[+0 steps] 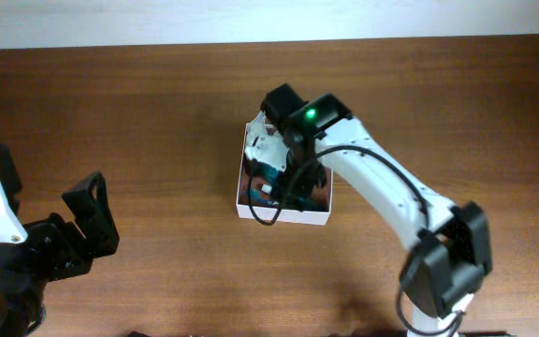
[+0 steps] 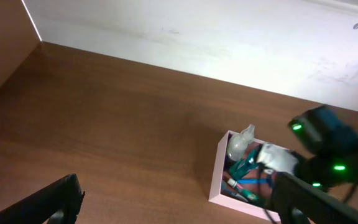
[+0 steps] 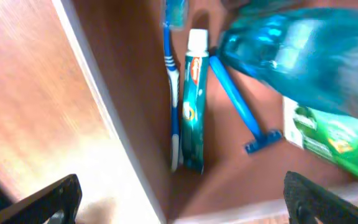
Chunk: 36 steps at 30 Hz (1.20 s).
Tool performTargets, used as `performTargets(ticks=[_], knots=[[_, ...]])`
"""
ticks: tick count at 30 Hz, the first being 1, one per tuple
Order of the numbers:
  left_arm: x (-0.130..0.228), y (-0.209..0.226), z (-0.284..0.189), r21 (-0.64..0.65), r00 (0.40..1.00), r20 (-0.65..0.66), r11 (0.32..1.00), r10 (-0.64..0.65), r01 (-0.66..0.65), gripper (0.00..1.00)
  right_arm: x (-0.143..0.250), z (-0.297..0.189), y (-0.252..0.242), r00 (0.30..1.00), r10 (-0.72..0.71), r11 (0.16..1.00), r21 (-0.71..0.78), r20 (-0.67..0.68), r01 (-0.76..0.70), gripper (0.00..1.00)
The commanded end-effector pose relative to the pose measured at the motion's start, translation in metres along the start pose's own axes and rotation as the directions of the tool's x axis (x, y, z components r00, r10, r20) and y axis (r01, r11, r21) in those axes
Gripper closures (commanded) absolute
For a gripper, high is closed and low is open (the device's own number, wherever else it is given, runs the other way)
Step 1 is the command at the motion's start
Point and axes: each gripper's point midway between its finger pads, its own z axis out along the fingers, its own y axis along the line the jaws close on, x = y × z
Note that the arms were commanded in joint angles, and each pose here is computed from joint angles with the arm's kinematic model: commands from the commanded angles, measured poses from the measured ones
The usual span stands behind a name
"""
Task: Pack container
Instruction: 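Lower the toothpaste tube into the box and release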
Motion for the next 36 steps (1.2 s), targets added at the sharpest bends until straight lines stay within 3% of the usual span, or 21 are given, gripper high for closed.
performTargets(ticks=[1,6,14,23,28,33,36], knots=[[-0.002,0.004,-0.003,-0.016,1.0,0.016,1.0,0.006,-0.006,0.01,-0.009,-0.06,0.004,0.987,0.096,0.993,0.054,0.132,-0.104,0.01],[-0.002,0.004,-0.003,-0.016,1.0,0.016,1.0,0.006,-0.006,0.0,-0.004,-0.086,0.01,0.961,0.206,0.975,0.049,0.184,-0.218,0.01],[-0.002,0.004,-0.003,-0.016,1.0,0.016,1.0,0.006,-0.006,0.01,-0.001,-0.088,0.01,0.922,0.342,0.935,0.031,0.183,-0.353,0.01],[-0.002,0.004,-0.003,-0.016,1.0,0.016,1.0,0.006,-0.006,0.01,-0.004,-0.1,0.007,0.912,0.348,0.931,0.036,0.216,-0.364,0.01],[-0.002,0.004,-0.003,-0.016,1.0,0.016,1.0,0.006,-0.006,0.01,0.011,-0.135,0.016,0.906,0.37,0.921,0.044,0.204,-0.386,0.01],[-0.002,0.004,-0.003,-0.016,1.0,0.016,1.0,0.006,-0.006,0.01,0.01,-0.19,0.015,0.868,0.345,0.917,0.071,0.356,-0.393,0.01],[-0.002,0.004,-0.003,-0.016,1.0,0.016,1.0,0.006,-0.006,0.01,0.005,-0.234,0.011,0.794,0.293,0.908,0.104,0.533,-0.405,0.01]])
